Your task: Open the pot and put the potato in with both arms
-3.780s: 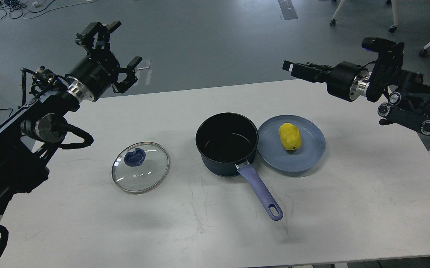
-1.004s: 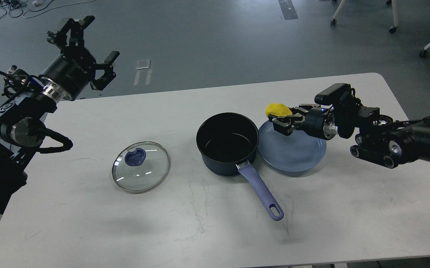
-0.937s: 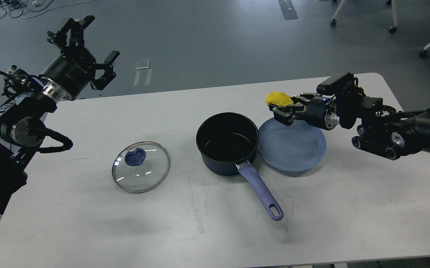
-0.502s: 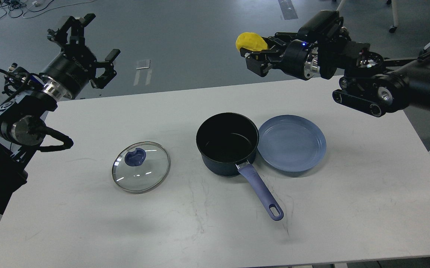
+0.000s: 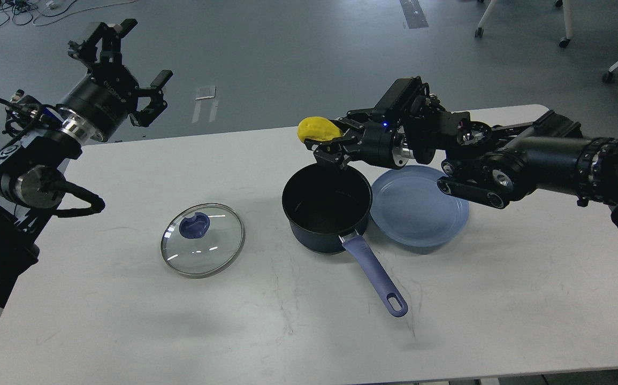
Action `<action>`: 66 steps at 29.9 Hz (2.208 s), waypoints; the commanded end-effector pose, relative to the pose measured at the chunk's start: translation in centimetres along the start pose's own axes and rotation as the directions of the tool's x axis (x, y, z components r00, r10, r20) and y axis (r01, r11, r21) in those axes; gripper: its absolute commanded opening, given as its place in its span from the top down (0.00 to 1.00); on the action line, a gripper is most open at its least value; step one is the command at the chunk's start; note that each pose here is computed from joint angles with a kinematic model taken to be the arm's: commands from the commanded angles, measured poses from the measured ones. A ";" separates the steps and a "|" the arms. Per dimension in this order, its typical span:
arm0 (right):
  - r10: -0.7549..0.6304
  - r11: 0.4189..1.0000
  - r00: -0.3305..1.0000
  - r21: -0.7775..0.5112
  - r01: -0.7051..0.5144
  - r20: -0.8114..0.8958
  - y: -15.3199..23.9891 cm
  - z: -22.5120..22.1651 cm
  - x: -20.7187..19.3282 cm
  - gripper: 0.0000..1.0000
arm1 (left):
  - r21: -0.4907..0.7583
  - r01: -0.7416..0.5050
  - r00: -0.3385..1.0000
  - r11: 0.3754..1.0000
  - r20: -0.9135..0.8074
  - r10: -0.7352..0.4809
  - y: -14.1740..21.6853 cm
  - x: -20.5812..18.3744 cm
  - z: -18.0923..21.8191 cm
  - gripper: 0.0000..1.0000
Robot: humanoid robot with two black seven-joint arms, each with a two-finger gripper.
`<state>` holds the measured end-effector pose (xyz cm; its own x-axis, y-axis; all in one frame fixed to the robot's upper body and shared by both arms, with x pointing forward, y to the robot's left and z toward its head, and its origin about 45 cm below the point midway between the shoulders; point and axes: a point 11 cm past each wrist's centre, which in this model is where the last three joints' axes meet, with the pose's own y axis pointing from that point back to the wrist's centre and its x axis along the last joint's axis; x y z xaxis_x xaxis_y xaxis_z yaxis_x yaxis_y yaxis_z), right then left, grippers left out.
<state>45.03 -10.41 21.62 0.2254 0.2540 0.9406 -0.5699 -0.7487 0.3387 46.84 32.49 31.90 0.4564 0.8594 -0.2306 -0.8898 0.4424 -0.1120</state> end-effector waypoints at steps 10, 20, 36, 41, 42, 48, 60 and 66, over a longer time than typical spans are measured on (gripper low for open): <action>-0.066 0.996 0.998 0.054 0.065 0.021 -0.9 -2.6 -3.4 0.71 | 0.000 -0.005 1.000 1.000 0.000 0.005 0.2 0.2 -0.1 0.02; -0.071 0.995 0.997 0.066 0.068 0.042 -0.4 -2.6 -3.8 0.36 | -0.004 -0.017 1.000 1.000 0.014 0.017 0.6 0.8 0.5 0.02; 0.034 0.999 0.984 0.006 -0.036 0.176 2.1 -0.2 -1.7 0.00 | -0.002 -0.005 1.000 1.000 0.009 0.005 0.5 0.4 0.3 0.02; 0.203 0.978 0.909 -0.116 -0.172 0.363 2.8 2.4 2.4 0.00 | -0.001 -0.003 1.000 1.000 0.007 0.003 0.4 0.3 0.2 0.02; 0.247 0.968 0.861 -0.153 -0.198 0.444 2.9 3.0 3.5 0.00 | -0.002 -0.001 1.000 1.000 0.006 0.001 0.3 0.2 0.2 0.02; 0.377 0.918 0.445 -0.266 -0.293 0.812 4.1 5.7 7.7 0.00 | 0.003 0.006 0.999 1.000 -0.032 -0.006 -0.6 -0.9 -1.0 0.02; 0.322 0.858 -0.316 -0.416 -0.301 0.892 6.6 10.3 8.3 0.00 | 0.013 0.048 0.995 0.999 -0.090 -0.046 -2.0 -3.3 -3.0 0.02; 0.303 0.889 -0.385 -0.404 -0.214 0.872 5.1 9.3 5.5 0.00 | 0.006 0.027 0.986 1.000 -0.164 -0.025 -2.2 -3.8 -4.0 0.02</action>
<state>51.18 -19.47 29.70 0.4254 -0.8683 -0.2550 -0.8868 -0.4562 0.0739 47.16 27.45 29.68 0.4834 0.8032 -0.3482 -0.8725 0.4743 -0.1173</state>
